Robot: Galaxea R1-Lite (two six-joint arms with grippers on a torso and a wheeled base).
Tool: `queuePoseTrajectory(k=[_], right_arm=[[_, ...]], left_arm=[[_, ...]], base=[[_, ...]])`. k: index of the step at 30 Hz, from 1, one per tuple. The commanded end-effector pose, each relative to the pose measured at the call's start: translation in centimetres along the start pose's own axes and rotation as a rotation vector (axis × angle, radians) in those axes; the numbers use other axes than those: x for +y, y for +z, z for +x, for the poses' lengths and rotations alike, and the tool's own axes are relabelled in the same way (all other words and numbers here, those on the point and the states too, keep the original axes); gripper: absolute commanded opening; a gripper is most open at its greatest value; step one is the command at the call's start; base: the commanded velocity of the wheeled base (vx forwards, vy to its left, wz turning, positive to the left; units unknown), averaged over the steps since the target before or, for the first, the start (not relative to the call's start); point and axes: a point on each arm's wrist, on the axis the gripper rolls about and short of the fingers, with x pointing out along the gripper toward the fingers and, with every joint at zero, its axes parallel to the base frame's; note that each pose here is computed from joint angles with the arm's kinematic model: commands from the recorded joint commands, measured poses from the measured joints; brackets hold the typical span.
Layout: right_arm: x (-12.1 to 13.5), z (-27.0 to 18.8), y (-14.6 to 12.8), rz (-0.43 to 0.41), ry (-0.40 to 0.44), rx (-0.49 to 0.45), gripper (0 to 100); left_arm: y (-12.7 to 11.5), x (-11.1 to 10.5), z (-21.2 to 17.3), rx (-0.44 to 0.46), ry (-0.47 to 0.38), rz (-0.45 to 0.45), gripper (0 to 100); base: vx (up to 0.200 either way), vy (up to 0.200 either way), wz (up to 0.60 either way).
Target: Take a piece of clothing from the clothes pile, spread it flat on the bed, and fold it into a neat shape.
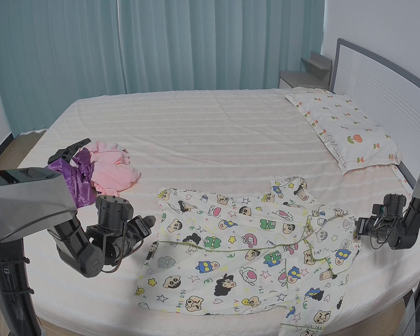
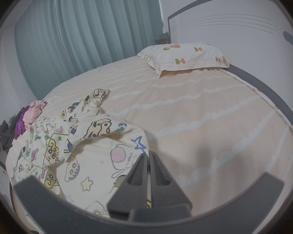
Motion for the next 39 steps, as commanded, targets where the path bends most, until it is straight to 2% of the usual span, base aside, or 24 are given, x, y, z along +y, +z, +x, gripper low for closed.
queuePoseTrajectory(k=[1,7,9,13,19,26,39], right_arm=[[0.0,0.1,-0.2,0.000,0.003,0.005,100],[0.2,-0.9,0.2,-0.005,0.033,-0.062,100],[0.1,-1.4,0.2,-0.004,0.034,-0.074,100],[0.6,-3.3,-0.3,-0.002,0.094,-0.064,100],[1.9,-5.0,-1.2,0.023,0.141,-0.089,100],[2.7,-5.7,-2.1,0.038,0.185,-0.104,100],[3.1,-5.9,-2.8,0.038,0.206,-0.078,100]], left_arm=[[-0.4,0.0,-0.2,0.013,0.002,0.005,100],[-2.0,0.6,-1.2,0.096,-0.005,0.033,100],[-2.4,0.8,-1.9,0.148,-0.036,0.042,100],[-2.5,0.9,-3.1,0.259,-0.128,0.041,100],[-4.3,0.8,-2.9,0.334,-0.142,0.073,100],[-6.0,1.2,-2.6,0.383,-0.118,0.133,100],[-6.4,1.8,-2.7,0.387,-0.087,0.150,100]], base=[[0.000,0.000,0.00],[0.000,0.000,0.00],[0.000,0.000,0.00],[0.000,0.000,0.00],[0.000,0.000,0.00],[0.000,0.000,0.00],[0.000,0.000,0.00]])
